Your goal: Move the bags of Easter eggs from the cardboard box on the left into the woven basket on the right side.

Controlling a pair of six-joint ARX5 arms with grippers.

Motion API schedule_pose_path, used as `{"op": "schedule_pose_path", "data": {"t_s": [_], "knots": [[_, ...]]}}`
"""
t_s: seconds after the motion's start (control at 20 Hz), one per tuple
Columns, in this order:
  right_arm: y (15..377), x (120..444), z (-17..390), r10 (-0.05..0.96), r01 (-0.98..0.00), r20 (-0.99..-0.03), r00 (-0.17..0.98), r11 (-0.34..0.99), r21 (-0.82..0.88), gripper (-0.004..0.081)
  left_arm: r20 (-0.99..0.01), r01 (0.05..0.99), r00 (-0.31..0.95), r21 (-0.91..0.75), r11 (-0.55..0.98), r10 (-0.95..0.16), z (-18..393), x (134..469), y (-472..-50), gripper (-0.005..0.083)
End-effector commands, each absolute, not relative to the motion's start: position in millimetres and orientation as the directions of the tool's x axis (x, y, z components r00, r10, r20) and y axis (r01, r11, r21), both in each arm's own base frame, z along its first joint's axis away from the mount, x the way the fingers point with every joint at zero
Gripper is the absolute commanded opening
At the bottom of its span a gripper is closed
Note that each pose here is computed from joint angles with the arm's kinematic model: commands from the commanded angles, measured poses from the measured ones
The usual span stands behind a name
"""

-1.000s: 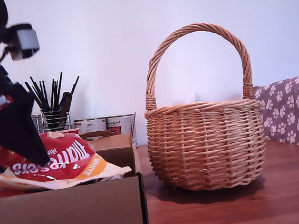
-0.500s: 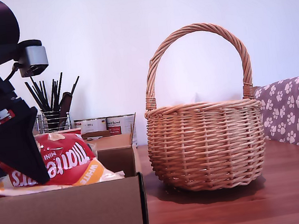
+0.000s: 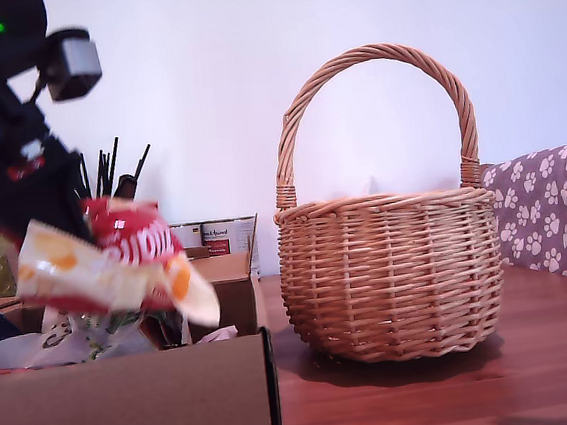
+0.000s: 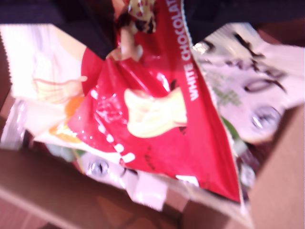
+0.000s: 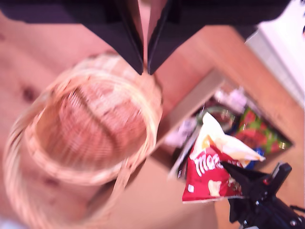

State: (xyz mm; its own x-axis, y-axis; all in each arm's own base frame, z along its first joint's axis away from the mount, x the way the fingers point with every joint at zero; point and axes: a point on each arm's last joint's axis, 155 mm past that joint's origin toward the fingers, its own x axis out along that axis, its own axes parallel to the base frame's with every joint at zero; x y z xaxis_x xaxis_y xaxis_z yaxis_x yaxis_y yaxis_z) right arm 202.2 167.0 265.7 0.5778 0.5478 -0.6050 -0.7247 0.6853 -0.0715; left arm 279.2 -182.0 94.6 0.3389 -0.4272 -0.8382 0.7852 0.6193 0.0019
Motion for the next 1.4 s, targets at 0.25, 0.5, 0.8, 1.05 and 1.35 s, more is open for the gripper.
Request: {"op": "schedule_pose_path", "data": {"t_s": [0.25,0.5,0.8,1.05,1.35], "knots": [[167.7,201.5,280.9,0.569,-0.722,-0.557,0.605,0.686,-0.084,-0.0013,-0.767,0.831,0.322,-0.052,0.554,-0.556,131.8,273.3,-208.3,0.0115],[167.6,201.8,280.9,0.568,-0.722,-0.557,0.606,0.686,-0.085,-0.0013,-0.633,0.88,0.258,-0.157,0.448,-0.73,173.9,265.9,-248.6,0.0115],[167.2,201.8,280.7,0.567,-0.722,-0.558,0.606,0.687,-0.085,-0.0013,-0.412,0.935,0.257,-0.123,0.333,-0.874,228.5,268.7,-301.0,0.0115],[166.0,200.0,277.6,0.563,-0.723,-0.57,0.599,0.686,-0.082,-0.0013,-0.314,0.947,0.288,-0.046,0.317,-0.905,238.1,276.3,-349.5,0.0115],[164.4,197.7,275.3,0.559,-0.723,-0.58,0.593,0.686,-0.08,-0.0013,-0.31,0.904,0.418,0.045,0.426,-0.854,200.2,307.5,-387.5,0.0115]]}}
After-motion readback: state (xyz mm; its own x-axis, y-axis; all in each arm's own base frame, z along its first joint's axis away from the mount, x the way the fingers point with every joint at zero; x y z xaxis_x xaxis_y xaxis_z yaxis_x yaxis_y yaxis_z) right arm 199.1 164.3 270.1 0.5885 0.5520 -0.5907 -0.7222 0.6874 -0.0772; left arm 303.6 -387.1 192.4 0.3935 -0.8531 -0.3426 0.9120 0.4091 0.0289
